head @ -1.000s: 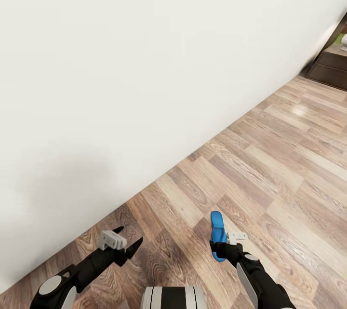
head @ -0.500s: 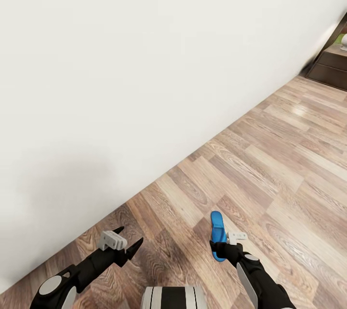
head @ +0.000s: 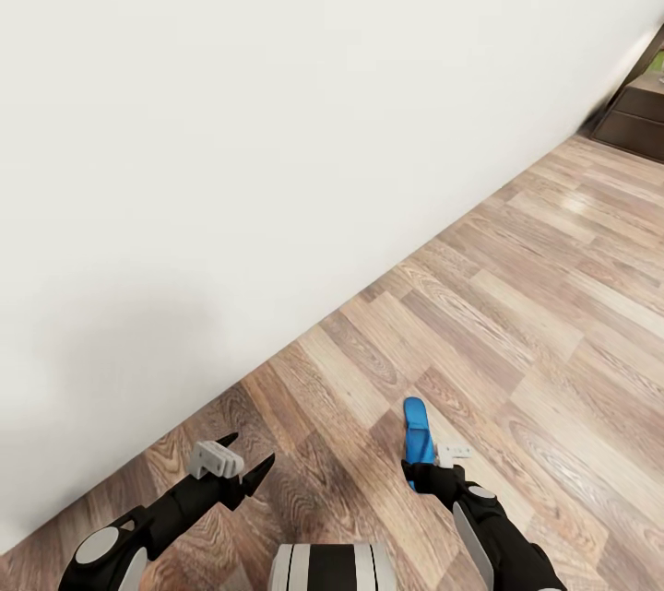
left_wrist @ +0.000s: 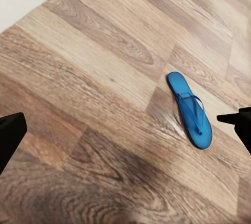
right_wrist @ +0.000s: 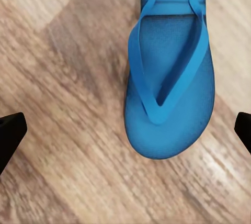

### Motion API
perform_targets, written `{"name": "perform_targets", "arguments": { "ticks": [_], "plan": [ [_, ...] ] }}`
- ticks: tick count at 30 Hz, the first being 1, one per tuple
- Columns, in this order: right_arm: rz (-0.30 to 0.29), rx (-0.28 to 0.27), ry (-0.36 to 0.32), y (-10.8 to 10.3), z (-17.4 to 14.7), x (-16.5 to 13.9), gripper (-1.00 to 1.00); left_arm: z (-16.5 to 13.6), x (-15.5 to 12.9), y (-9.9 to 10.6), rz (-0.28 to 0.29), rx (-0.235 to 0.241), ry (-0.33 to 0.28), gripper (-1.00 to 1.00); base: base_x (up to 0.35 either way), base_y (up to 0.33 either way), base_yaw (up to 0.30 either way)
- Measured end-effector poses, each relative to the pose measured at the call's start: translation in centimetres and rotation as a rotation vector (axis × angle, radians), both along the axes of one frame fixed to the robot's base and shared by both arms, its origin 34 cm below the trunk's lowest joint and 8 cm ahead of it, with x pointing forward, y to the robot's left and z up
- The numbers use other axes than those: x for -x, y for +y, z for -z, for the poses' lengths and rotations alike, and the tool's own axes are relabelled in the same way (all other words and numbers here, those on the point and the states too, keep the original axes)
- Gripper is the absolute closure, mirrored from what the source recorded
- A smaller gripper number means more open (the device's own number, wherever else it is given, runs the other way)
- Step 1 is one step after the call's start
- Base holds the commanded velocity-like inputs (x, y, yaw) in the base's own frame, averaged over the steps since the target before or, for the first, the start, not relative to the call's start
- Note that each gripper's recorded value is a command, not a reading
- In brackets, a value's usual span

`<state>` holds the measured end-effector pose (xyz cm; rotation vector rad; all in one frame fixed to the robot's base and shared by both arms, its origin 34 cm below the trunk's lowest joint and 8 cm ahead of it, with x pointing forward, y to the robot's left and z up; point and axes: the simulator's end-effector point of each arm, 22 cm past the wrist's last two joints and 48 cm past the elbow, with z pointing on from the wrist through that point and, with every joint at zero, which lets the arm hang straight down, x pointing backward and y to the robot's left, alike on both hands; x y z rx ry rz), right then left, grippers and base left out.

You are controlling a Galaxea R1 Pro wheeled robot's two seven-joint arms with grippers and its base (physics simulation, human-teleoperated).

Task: In the bedroom, move the book from the bed onto either nightstand, and place the two sandals side by side next to the bed.

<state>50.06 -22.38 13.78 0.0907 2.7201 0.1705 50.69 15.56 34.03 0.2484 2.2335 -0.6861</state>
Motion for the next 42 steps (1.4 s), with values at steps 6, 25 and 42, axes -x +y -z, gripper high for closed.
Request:
{"name": "perform_targets", "arguments": {
  "ticks": [6,25,42],
  "plan": [
    [0.001,0.0,-0.006,0.1,-0.1,-0.3,-1.0,0.0,0.0,-0.1,0.001,0.002,0.0,-1.0,0.0,0.0,0.0],
    [0.001,0.002,-0.051,-0.1,-1.3,-2.0,-1.0,0.0,0.0,-0.1,0.001,0.003,0.0,-1.0,0.076,0.0,0.0],
    [0.001,0.002,-0.05,-0.1,-1.3,-2.0,-1.0,0.0,0.0,-0.1,0.003,0.002,0.0,-1.0,0.053,-0.025,0.0]
  ]
}}
